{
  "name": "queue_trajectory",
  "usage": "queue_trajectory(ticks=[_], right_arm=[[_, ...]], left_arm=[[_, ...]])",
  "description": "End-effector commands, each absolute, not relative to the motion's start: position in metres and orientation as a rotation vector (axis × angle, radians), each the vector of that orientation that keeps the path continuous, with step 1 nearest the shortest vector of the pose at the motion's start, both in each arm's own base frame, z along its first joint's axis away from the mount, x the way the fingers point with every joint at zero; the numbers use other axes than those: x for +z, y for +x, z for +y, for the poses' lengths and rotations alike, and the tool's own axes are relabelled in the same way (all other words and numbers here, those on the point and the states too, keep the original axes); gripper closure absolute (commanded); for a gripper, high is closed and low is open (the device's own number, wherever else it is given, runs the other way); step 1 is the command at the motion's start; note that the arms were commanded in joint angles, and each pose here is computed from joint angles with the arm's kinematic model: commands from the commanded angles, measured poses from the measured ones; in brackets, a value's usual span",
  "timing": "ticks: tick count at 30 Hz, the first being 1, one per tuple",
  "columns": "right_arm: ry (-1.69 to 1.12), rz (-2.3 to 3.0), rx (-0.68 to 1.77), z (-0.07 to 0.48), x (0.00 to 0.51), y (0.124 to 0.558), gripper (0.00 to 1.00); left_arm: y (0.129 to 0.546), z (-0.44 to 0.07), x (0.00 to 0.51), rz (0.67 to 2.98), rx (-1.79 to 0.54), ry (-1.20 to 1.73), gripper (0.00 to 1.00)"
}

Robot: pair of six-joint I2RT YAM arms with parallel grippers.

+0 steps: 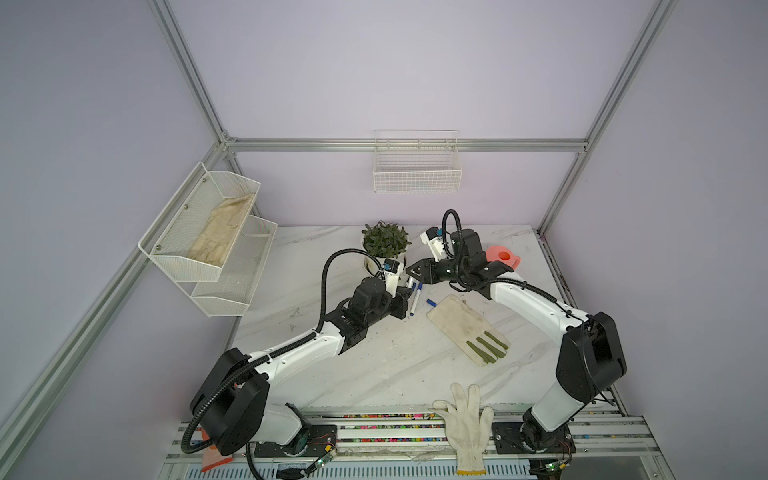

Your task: Insert the pens into the pen caps

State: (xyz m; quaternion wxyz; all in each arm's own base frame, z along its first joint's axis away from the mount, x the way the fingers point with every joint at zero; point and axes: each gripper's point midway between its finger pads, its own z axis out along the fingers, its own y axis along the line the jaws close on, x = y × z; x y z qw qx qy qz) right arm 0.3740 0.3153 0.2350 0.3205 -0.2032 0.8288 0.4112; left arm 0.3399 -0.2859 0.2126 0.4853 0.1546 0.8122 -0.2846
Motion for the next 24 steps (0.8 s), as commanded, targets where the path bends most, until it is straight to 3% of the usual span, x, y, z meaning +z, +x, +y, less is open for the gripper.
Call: queue_trajectory(ticks=[1,10,11,15,18,19,23,24], right_arm=[[-0.595,2.180,1.134,0.321,0.236,0.364,0.68],[-0.629,2.199,1.190,0.324,0.230,0.354,0.67],[-0.629,2.199,1.188,0.325,0.230,0.354,0.69],[-0.609,2.193,1.181,0.324,0.231,0.357,0.97],[-0.600,2.192,1.172,0.322,0.232,0.358,1.00],[-0.598,2.190,1.171,0.321,0.233,0.358,1.00],[-0.600,2.158,1.188,0.319,0.243,0.359,1.00],[-0.599,2.154,1.195,0.319,0.245,0.359,1.00]], left_arm=[[0.348,-0.291,0.250,1.842,-0.722,0.369,1.00],[0.361,-0.301,0.247,1.835,-0.720,0.367,1.00],[0.362,-0.302,0.247,1.836,-0.724,0.372,1.00],[0.362,-0.306,0.243,1.849,-0.736,0.380,1.00],[0.361,-0.306,0.238,1.867,-0.741,0.378,1.00],[0.361,-0.306,0.236,1.876,-0.741,0.375,0.98],[0.360,-0.305,0.224,1.920,-0.734,0.368,0.67],[0.360,-0.304,0.221,1.929,-0.729,0.367,0.65]])
